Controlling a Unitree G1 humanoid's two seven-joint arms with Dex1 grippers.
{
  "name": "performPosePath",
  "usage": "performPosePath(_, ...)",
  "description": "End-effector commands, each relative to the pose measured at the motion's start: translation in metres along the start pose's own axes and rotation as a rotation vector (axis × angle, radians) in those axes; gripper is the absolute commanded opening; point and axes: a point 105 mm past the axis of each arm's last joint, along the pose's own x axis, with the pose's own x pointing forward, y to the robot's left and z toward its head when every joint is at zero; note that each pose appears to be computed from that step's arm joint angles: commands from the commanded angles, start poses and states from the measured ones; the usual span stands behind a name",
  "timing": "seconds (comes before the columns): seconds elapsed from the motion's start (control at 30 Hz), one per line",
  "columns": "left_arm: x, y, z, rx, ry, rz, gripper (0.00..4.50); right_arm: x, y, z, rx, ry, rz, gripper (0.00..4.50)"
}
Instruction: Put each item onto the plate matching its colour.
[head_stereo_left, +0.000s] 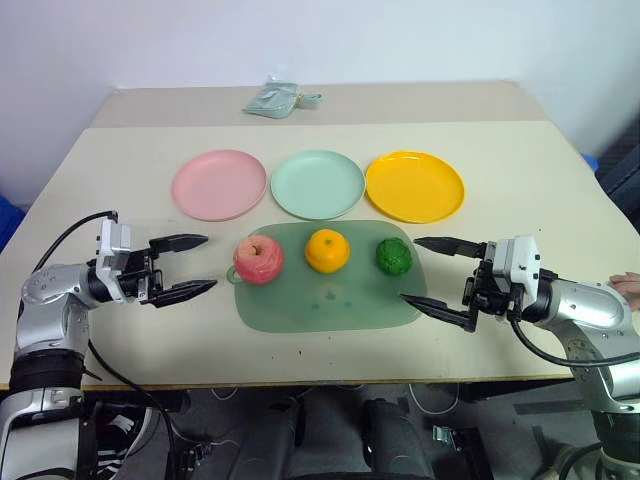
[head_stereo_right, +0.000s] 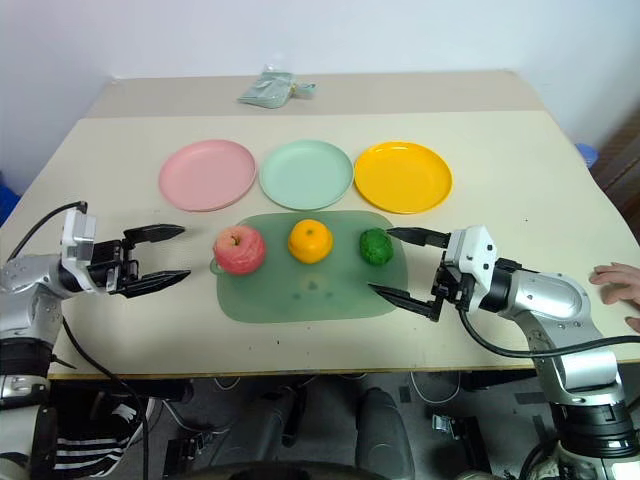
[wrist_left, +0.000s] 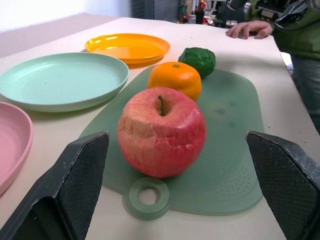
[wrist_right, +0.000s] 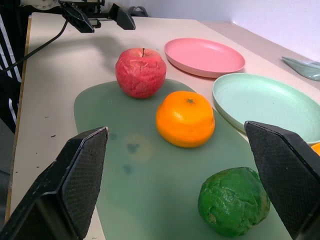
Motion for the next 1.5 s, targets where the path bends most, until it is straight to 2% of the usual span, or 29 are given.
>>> performPosePath(0.03, 0.000, 0.005, 0.015, 0.058, -0.041, 0.009, 4.50, 0.002, 0.000, 0.008, -0.029, -0.019, 0.006, 4.45)
performPosePath(0.37, 0.009, 0.010, 0.015, 0.051, -0.068, -0.001, 4.50, -0.005, -0.004, 0.009, -0.043, -0.001, -0.020, 4.45)
performPosePath(0.53, 0.007, 0.007, 0.023, 0.032, -0.178, -0.005, 4.50, 0.005, -0.014, 0.012, -0.071, -0.018, -0.050, 4.45)
performPosePath(0.63, 0.010, 0.003, 0.025, 0.012, -0.169, -0.025, 4.50, 0.010, -0.013, 0.021, -0.052, -0.058, -0.048, 4.45)
performPosePath(0.77, 0.004, 0.010, 0.022, 0.028, -0.105, 0.036, 4.50, 0.012, -0.008, 0.014, -0.042, -0.043, -0.021, 4.45)
performPosePath(0.83, 0.006, 0.009, 0.025, 0.025, -0.124, 0.040, 4.50, 0.015, -0.010, 0.014, -0.040, -0.046, -0.028, 4.45)
performPosePath(0.97, 0.025, 0.014, 0.015, -0.017, -0.088, 0.112, 4.50, 0.017, -0.006, 0.016, -0.037, -0.059, -0.020, 4.45)
performPosePath(1.07, 0.036, 0.010, 0.016, -0.006, -0.126, 0.115, 4.50, 0.017, -0.007, 0.016, -0.041, -0.057, -0.028, 4.45)
performPosePath(1.23, 0.057, 0.002, 0.005, -0.041, -0.091, 0.062, 4.50, 0.018, -0.011, 0.018, -0.059, -0.056, -0.042, 4.45)
performPosePath(1.5, 0.064, 0.005, -0.008, -0.044, -0.015, 0.038, 4.50, 0.018, -0.007, 0.030, -0.078, -0.063, -0.031, 4.45)
